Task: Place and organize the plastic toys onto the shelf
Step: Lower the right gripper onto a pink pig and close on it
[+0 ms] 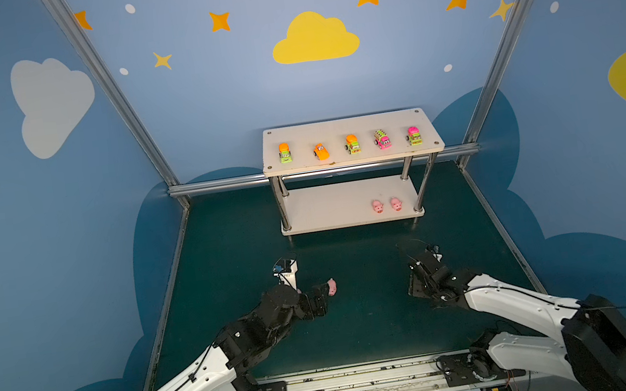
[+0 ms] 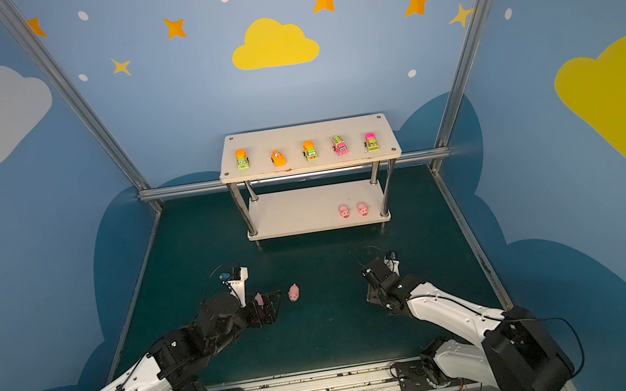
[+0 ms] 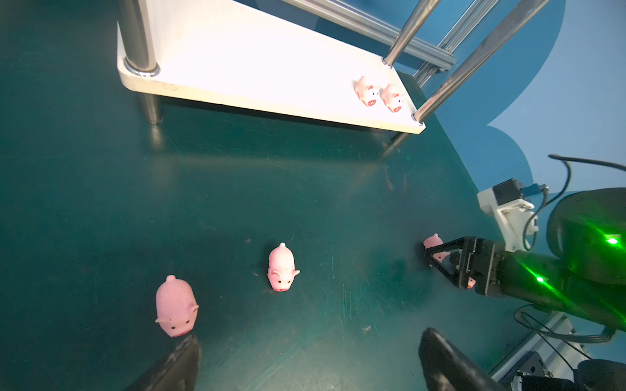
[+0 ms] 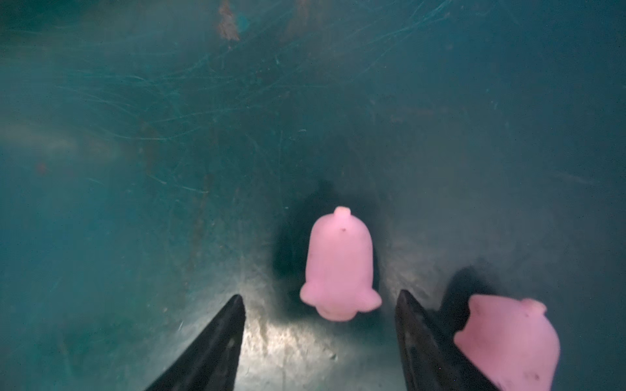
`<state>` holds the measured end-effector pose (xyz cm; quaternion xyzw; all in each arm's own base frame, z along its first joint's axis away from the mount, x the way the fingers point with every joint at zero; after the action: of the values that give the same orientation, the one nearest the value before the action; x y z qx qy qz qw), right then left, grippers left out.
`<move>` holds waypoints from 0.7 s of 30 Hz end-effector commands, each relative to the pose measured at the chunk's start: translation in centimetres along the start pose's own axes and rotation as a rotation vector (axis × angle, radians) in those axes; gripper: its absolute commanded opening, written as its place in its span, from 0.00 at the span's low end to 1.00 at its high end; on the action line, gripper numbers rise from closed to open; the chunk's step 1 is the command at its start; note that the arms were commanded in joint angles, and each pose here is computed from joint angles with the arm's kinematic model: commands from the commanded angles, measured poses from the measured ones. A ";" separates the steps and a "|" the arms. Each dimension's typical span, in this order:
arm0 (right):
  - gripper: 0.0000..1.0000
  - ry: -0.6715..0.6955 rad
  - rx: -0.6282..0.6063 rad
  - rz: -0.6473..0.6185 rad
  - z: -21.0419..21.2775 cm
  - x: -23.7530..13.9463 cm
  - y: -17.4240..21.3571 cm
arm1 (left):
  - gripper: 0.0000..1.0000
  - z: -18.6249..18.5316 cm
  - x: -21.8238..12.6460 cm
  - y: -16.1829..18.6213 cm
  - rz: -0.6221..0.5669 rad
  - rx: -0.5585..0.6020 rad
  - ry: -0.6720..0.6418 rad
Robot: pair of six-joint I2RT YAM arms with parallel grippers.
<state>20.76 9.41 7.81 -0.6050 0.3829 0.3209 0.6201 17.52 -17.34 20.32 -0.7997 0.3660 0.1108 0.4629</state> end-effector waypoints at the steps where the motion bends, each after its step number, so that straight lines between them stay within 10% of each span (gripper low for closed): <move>1: 0.67 0.022 0.019 -0.031 0.2 0.0 -1.2 | 1.00 0.6 -0.2 0.0 -0.015 0.024 -0.027; 21: 0.50 0.055 -0.003 0.010 0.8 2.4 -1.4 | 1.00 0.9 -0.5 -0.4 -0.029 0.049 -0.039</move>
<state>22.40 9.85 6.19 -0.6070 0.4029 0.3160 0.6078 17.62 -16.67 20.38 -0.7957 0.3554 0.1113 0.4778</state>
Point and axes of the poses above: each gripper's point midway between its finger pads, its own x axis out along the fingers, its own z axis along the line the jaws close on, y = z × x, the point moved 5 cm from there along -x, back along the fingers, and after that the axes turned 9 degrees about -x, right-handed, at the moved point
